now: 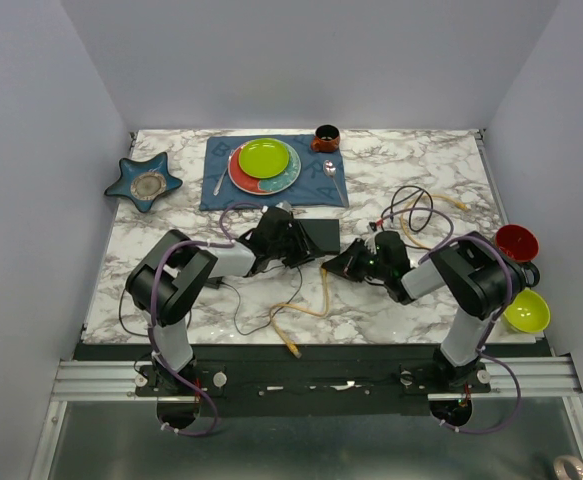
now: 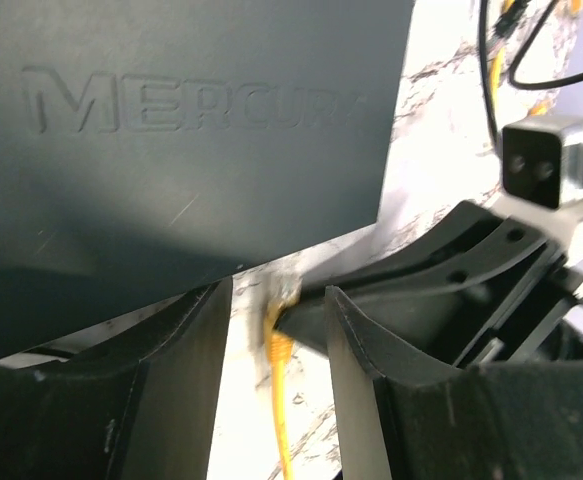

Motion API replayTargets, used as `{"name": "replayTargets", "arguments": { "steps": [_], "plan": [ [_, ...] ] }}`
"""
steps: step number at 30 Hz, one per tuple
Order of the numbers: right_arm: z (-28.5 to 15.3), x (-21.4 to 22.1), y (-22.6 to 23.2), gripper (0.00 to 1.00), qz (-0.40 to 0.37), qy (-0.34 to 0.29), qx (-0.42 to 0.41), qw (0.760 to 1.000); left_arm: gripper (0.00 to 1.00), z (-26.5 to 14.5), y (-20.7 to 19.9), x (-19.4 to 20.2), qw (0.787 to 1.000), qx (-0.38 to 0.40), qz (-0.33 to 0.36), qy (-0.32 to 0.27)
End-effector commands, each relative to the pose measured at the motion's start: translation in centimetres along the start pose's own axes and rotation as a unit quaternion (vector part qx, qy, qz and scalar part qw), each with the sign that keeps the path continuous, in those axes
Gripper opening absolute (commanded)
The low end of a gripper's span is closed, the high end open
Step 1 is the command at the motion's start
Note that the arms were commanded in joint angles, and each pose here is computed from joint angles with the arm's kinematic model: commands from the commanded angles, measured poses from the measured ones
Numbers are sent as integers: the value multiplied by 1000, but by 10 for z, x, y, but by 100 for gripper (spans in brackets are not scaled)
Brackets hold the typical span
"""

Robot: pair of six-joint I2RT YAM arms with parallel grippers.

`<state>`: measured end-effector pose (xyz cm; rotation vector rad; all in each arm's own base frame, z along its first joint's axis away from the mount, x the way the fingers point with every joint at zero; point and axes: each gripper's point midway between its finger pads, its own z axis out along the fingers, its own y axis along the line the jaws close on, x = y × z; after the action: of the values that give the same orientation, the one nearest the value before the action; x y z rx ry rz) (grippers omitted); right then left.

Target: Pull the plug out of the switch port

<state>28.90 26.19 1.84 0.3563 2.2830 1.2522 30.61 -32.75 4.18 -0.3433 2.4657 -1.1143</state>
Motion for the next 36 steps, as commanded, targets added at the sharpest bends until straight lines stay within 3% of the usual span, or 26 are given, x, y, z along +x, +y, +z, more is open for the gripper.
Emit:
{"name": "replayTargets", "arguments": {
  "steps": [1, 7, 10, 12, 14, 18, 23, 25, 26, 32, 36],
  "plan": [
    [-15, 30, -29, 1, -2, 44, 39, 998, 52, 4, -12, -9, 1000, 14, -1, -12],
    [-45, 8, 2, 1, -52, -2, 39, 998, 52, -19, -30, -18, 998, 41, 10, -40],
    [-76, -38, 36, 1, -133, -91, 62, 985, 52, -51, -46, -27, 995, 61, 22, -79],
    [-101, -68, 44, 1, -159, -142, 124, 969, 52, -79, -62, -33, 990, 85, 25, -109],
    [-134, -100, 59, 1, -187, -197, 178, 946, 53, -93, -51, -32, 989, 67, 21, -128],
    [-168, -132, 67, 1, -207, -229, 258, 916, 54, -133, -54, -30, 983, 79, 26, -164],
    [-196, -164, 60, 0, -230, -242, 358, 872, 55, -148, -29, -13, 985, 56, 23, -162],
    [-214, -194, 53, 0, -222, -264, 415, 842, 55, -154, -23, -12, 984, 52, 21, -171],
    [-220, -196, 45, 1, -210, -252, 430, 841, 55, -156, -22, -11, 984, 53, 20, -172],
    [-267, -239, 49, 1, -98, -346, 391, 847, 55, -166, -18, -6, 983, 57, 21, -175],
    [-291, -268, 17, 0, -23, -367, 442, 818, 55, -166, -11, -4, 983, 51, 16, -175]
  ]
}}
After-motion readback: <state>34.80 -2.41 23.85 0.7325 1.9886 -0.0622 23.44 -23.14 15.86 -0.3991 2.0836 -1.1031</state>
